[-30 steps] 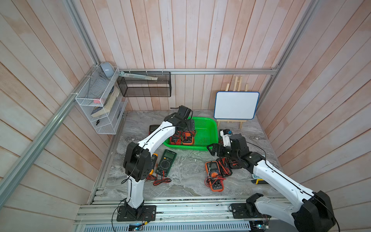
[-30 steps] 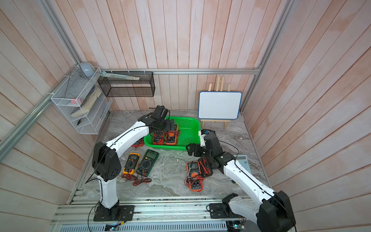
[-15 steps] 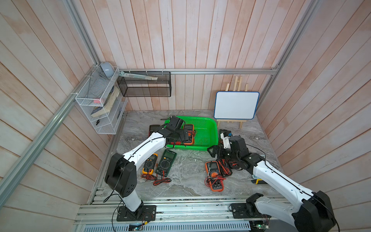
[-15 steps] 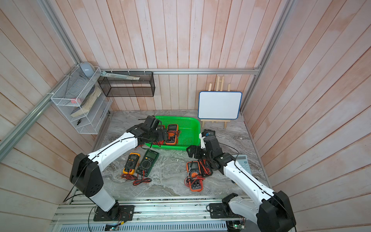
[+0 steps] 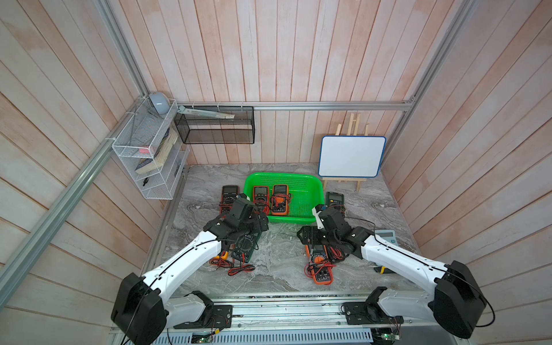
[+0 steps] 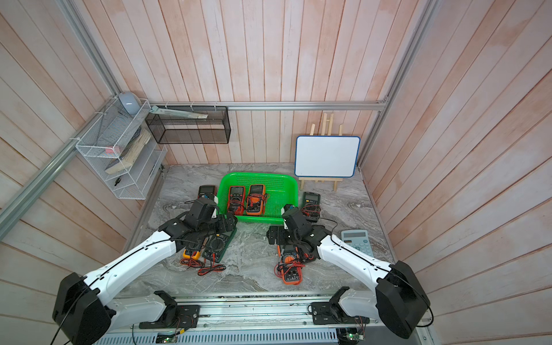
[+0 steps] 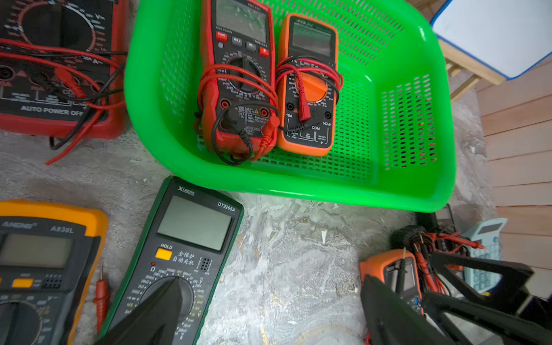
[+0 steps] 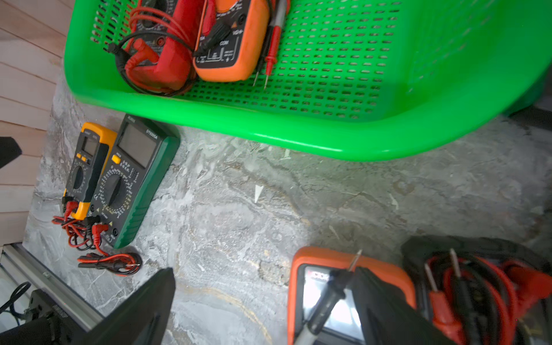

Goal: Put the multimeter into the basket
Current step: Pick up the multimeter from the center of the board.

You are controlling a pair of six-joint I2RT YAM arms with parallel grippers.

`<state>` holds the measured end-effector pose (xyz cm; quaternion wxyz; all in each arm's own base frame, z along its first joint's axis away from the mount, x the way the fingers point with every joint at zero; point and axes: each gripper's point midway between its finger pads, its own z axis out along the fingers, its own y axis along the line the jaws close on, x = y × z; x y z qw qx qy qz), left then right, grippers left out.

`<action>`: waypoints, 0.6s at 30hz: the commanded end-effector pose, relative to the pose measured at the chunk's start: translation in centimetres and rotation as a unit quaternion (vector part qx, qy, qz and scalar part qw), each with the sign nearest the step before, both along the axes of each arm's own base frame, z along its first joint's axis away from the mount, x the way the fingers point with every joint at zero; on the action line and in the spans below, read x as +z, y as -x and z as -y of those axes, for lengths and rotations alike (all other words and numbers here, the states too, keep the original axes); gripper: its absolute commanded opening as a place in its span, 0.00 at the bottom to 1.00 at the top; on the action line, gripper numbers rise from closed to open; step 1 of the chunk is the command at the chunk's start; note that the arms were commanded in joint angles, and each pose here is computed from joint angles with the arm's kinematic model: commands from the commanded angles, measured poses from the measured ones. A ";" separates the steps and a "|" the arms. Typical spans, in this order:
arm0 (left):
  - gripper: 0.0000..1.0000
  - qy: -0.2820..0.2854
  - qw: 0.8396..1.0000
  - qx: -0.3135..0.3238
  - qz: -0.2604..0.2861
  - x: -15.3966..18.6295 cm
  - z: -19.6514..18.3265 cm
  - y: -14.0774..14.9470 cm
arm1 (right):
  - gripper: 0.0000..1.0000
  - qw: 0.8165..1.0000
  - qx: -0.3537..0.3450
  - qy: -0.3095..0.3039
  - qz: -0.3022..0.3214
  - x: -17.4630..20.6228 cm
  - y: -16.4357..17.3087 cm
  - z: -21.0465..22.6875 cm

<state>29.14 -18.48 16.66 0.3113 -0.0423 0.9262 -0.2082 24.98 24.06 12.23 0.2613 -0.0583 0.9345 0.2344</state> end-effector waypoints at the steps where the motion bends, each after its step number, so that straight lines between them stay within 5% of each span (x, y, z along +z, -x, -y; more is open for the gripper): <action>1: 1.00 0.023 0.999 -0.007 0.020 0.6 -0.1 0.9 | 0.98 0.999 -0.031 0.032 -0.003 0.7 0.8 -0.4; 18: 1.00 0.091 0.996 -0.022 0.004 -0.3 -1.3 6.4 | 0.98 0.991 -0.046 0.116 -0.056 -2.1 11.0 -0.9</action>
